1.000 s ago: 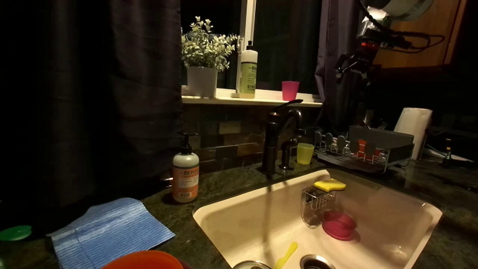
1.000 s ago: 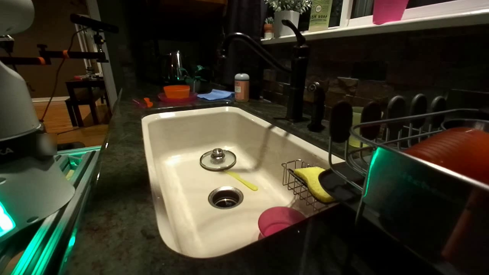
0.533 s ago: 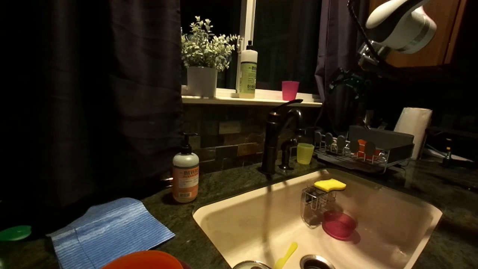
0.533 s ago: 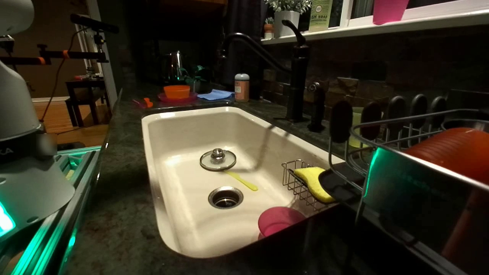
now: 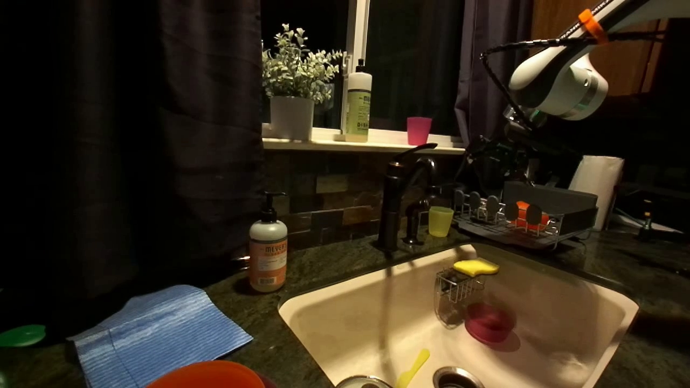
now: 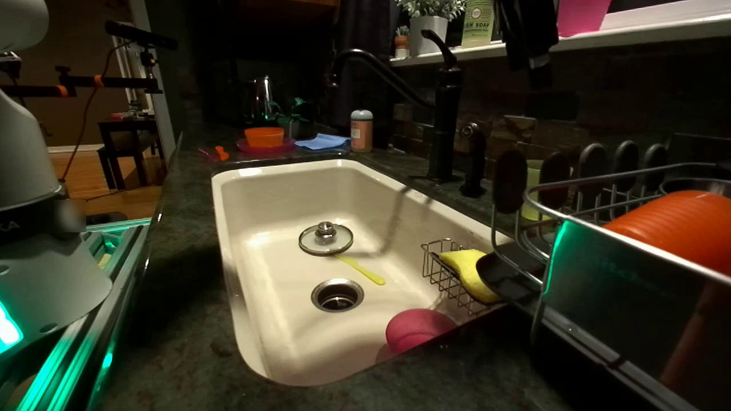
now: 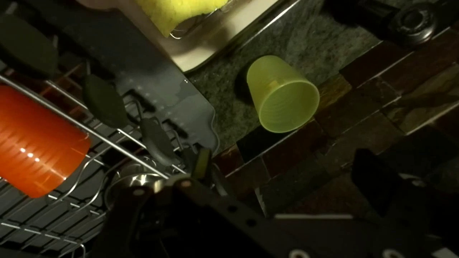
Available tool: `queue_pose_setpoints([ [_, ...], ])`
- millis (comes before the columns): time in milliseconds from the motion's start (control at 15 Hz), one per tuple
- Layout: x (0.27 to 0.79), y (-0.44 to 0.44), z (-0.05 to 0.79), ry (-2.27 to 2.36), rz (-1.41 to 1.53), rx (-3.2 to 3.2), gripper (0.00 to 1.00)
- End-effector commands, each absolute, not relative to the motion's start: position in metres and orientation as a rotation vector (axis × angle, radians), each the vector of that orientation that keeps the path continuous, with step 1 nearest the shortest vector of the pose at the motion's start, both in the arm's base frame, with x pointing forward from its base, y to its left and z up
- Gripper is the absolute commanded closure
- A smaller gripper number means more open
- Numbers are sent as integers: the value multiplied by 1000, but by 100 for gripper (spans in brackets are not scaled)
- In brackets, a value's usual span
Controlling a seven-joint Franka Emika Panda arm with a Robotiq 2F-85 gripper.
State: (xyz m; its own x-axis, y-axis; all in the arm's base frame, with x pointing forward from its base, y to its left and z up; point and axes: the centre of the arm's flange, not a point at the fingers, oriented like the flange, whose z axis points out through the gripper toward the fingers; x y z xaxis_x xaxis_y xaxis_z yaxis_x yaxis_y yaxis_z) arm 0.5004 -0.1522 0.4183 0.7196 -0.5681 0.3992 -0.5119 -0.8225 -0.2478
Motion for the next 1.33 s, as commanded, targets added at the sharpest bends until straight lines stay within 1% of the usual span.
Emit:
queue_pose_setpoints([
  [0,517,-151,398,946,-625,-2820,0],
  [533,539,-151,358,1094,-517,-2832,0],
  [1267,577,-148,333,1204,-385,-2796,0],
])
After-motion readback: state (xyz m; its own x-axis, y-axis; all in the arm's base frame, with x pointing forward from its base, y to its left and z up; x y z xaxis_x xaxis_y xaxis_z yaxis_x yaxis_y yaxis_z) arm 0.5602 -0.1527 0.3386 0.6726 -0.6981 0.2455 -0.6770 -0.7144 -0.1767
